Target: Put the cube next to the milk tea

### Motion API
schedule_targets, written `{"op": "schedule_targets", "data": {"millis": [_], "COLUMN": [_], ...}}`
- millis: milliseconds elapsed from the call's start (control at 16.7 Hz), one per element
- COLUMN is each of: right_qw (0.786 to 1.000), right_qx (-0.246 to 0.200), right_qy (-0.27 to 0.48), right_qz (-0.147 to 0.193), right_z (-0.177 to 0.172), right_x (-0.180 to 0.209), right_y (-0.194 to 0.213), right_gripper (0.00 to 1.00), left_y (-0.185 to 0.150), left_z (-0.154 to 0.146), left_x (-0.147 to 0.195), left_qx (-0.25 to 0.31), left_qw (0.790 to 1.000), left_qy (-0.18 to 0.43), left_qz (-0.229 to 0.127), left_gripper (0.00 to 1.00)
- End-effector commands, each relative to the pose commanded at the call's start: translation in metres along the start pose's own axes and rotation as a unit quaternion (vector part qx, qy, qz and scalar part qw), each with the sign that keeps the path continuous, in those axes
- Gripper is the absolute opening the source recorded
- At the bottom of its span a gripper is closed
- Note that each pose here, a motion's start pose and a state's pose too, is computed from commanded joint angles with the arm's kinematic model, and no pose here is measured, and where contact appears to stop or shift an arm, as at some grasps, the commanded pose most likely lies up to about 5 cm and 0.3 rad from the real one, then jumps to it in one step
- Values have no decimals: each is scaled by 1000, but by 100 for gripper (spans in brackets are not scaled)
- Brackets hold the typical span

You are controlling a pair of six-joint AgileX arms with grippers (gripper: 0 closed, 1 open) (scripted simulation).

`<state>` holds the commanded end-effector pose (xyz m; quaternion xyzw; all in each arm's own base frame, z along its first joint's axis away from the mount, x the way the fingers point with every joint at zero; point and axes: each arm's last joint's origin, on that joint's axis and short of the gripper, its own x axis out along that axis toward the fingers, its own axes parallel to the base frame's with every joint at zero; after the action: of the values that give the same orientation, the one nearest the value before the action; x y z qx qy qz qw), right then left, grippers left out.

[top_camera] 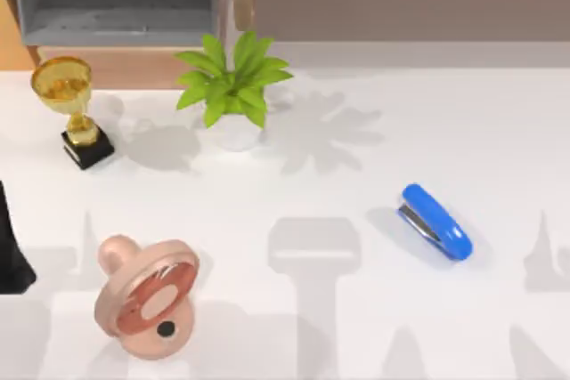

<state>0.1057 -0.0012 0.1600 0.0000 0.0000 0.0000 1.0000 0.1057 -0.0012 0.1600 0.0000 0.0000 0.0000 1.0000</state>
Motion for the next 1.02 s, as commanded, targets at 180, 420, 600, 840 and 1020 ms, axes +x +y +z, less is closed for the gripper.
{"op": "schedule_targets", "data": {"millis": [180,420,600,840,1020], "right_qw": [1000,1000,1000,1000,1000], "right_qx": [0,0,0,-2,-4], "right_qy": [0,-5,-8,-6,-3], "right_qz": [0,-1,-2,1,1], "right_z": [2,35,78,124,152], "right_x": [0,3,14,37,61], "right_y": [0,-2,-4,-8,-13], "right_gripper": [100,100,100,100,100], "left_y": [0,0,0,0,0], "left_z": [0,0,0,0,0], "left_x": [0,0,0,0,0], "left_qx": [0,0,0,0,0], "left_qw": [1000,1000,1000,1000,1000], "left_qy": [0,0,0,0,0], "left_qz": [0,0,0,0,0], "left_gripper": [100,100,100,100,100]}}
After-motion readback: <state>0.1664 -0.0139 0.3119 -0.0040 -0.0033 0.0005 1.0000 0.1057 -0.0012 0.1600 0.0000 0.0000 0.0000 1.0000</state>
